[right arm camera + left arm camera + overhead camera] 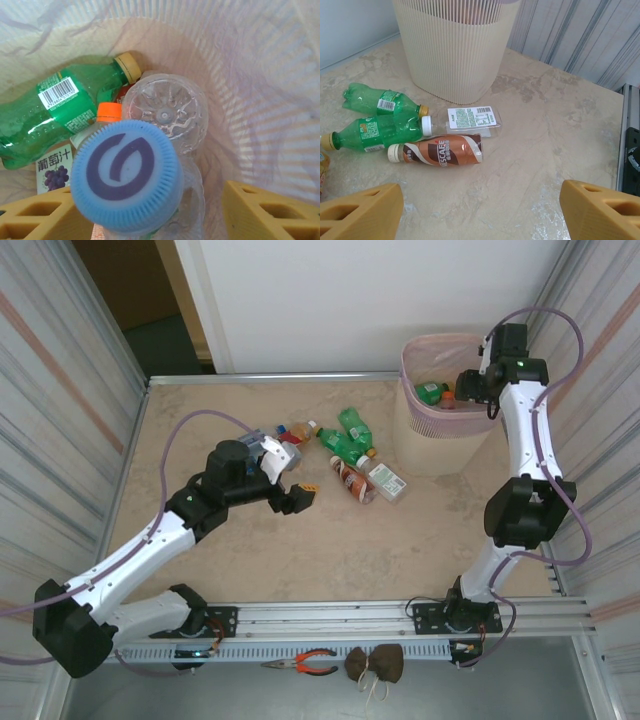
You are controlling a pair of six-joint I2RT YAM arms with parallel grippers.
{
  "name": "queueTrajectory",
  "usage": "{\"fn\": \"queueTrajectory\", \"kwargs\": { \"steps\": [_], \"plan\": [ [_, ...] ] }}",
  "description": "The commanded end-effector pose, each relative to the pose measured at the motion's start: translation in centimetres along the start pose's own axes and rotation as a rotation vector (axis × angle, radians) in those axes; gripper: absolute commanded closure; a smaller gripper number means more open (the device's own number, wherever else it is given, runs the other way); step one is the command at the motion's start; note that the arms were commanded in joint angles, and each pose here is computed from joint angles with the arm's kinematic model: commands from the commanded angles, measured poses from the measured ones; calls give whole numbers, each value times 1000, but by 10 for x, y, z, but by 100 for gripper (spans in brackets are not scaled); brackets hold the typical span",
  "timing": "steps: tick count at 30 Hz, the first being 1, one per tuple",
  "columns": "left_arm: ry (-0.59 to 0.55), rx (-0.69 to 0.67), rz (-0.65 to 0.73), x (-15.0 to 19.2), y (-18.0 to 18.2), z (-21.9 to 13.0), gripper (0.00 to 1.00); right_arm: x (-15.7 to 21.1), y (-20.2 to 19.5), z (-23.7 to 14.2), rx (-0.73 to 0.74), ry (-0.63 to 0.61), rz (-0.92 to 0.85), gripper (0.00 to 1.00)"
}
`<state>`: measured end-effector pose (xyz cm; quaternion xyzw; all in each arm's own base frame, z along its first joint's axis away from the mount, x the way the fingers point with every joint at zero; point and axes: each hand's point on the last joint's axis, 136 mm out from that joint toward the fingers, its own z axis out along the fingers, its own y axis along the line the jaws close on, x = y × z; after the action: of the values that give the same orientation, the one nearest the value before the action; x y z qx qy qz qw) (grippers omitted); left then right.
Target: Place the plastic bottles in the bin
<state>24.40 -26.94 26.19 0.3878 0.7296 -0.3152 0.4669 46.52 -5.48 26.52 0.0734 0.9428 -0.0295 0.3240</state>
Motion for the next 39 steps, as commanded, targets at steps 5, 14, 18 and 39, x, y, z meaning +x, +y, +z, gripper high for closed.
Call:
{"fn": "queueTrajectory", "kwargs": {
  "steps": [5,14,18,39],
  "plan": [
    [-55,13,14,-16,-1,-5,18,-1,9,-23,-19,13,-16,30],
    [-60,9,8,-16,0,-7,18,-26,14,-61,-40,-107,-18,27],
    [-68,5,8,-16,1,-9,18,-31,22,-60,-81,-123,-15,35],
    [-60,-22,-22,-8,14,-17,18,10,20,42,-5,123,-67,67]
  ]
}}
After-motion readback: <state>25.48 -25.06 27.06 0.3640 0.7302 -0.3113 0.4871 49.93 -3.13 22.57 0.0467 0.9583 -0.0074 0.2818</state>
